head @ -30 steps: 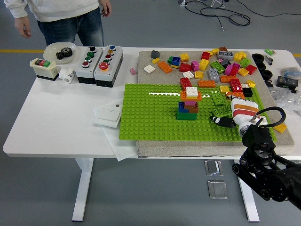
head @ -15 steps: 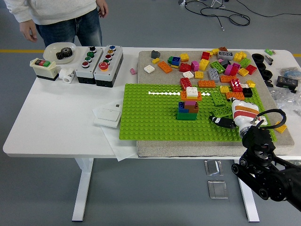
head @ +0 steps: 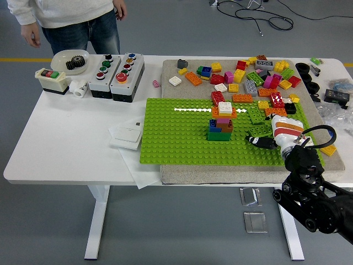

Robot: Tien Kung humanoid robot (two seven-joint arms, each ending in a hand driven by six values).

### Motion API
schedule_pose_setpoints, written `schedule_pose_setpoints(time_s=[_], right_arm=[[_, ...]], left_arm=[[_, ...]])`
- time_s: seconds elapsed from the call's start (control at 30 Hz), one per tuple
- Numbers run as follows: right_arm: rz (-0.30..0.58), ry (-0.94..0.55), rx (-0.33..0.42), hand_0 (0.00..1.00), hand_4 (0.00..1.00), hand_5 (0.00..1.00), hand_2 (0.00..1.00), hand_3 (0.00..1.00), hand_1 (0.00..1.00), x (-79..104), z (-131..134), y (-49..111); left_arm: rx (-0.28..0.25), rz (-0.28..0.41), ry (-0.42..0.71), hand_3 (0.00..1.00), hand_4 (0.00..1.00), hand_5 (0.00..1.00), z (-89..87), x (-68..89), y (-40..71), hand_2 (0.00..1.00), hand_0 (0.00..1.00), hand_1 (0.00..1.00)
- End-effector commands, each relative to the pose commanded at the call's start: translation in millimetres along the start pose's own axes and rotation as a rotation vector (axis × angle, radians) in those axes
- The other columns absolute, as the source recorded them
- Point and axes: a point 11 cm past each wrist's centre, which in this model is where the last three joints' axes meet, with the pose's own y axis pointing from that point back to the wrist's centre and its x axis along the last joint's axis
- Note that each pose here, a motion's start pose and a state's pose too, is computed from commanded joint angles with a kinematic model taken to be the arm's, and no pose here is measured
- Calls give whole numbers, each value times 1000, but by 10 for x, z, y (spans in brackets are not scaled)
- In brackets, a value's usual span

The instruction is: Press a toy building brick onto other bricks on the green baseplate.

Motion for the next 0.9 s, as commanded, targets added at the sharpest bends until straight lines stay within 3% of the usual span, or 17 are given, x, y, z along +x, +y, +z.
schedule_pose_setpoints(time_s=[0.37, 0.4, 0.57, 0.6, 0.77, 0.8, 0.9], right_arm=[[-16, 9, -3, 682, 998, 608, 665, 749, 563, 30, -8, -30], [-16, 10, -3, 629, 998, 591, 649, 731, 548, 35, -8, -34], [-12, 15, 1, 629, 998, 591, 649, 731, 548, 74, -15, -53], [-11, 18, 3, 581, 993, 571, 628, 656, 529, 88, -20, -59], [-14, 27, 9, 581, 993, 571, 628, 656, 529, 118, -32, -73], [-16, 30, 11, 527, 923, 567, 581, 547, 496, 127, -35, -78], [-19, 37, 17, 527, 923, 567, 581, 547, 496, 141, -42, -85]], left_arm=[[-6, -1, 6, 641, 722, 644, 26, -3, 4, 836, 877, 840], [-6, -1, 6, 642, 722, 643, 27, -2, 4, 836, 877, 840], [-7, -1, 7, 642, 722, 643, 30, -1, 5, 836, 877, 840], [-7, 0, 8, 641, 722, 644, 32, 1, 5, 836, 877, 840], [-7, 1, 8, 641, 722, 644, 36, 5, 6, 836, 877, 840], [-8, 1, 9, 641, 723, 645, 38, 8, 7, 836, 878, 839], [-9, 2, 10, 641, 723, 645, 44, 13, 8, 836, 878, 839]])
